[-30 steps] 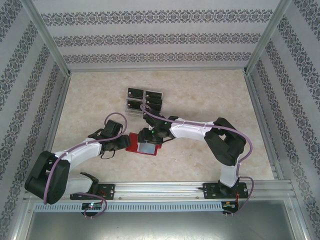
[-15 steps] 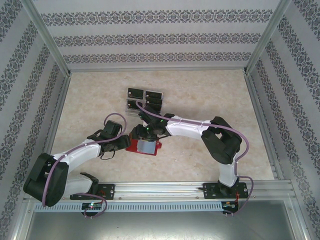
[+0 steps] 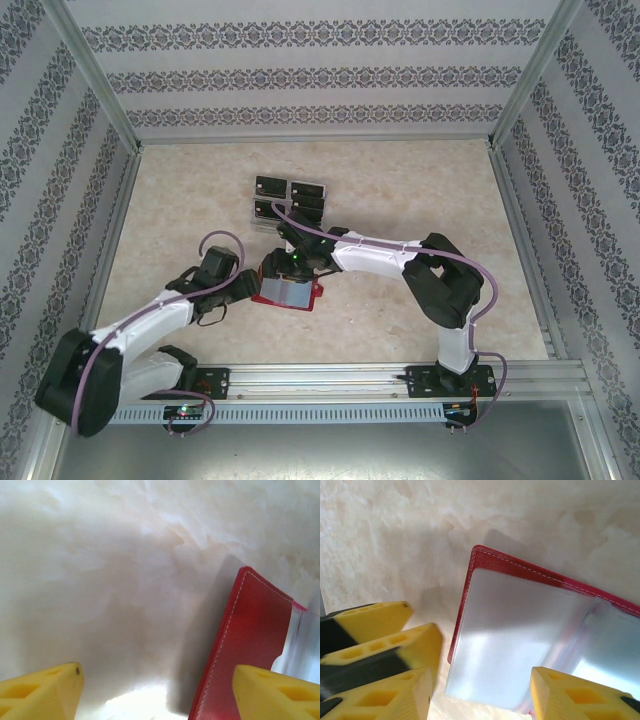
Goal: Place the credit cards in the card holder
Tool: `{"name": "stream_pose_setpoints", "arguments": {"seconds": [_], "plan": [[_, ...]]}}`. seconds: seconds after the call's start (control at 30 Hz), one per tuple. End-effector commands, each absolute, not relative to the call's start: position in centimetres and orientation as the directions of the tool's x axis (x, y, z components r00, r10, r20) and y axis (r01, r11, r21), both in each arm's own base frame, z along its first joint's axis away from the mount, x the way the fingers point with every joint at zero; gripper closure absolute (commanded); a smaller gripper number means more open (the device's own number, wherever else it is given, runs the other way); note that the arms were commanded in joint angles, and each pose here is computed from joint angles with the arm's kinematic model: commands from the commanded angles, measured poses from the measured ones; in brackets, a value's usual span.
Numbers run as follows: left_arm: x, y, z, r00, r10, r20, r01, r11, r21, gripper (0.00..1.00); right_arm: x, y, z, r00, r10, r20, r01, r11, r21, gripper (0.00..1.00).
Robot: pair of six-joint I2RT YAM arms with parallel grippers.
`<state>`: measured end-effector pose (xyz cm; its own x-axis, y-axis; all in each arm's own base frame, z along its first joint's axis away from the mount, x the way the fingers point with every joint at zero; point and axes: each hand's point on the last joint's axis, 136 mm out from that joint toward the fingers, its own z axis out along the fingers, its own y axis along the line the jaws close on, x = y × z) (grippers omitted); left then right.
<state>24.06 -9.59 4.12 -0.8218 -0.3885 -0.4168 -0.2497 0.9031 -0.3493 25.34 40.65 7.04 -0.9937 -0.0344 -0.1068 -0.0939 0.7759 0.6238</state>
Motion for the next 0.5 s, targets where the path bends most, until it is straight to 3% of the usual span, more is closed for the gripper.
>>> {"name": "stream_pose_setpoints", "arguments": {"seconds": [0.0, 0.2, 0.47], "plan": [[23.2, -7.3, 5.5, -0.773, -0.425, -0.472, -0.315, 0.902, -0.296, 0.18, 25.2, 39.9, 8.2, -0.992, -0.02, -0.126, -0.095, 0.768, 0.633, 0.45], [24.4, -9.0, 8.1, -0.758, -0.399, -0.515, -0.215, 0.9, -0.38, 0.16, 25.0, 37.2, 8.8, -0.984, -0.015, -0.175, -0.116, 0.802, 0.586, 0.45], [27.2, -11.1, 8.2, -0.79, -0.358, -0.498, -0.17, 0.908, -0.383, 0.09, 29.5, 29.3, 12.5, -0.944, 0.06, -0.324, -0.094, 0.893, 0.44, 0.45]]}}
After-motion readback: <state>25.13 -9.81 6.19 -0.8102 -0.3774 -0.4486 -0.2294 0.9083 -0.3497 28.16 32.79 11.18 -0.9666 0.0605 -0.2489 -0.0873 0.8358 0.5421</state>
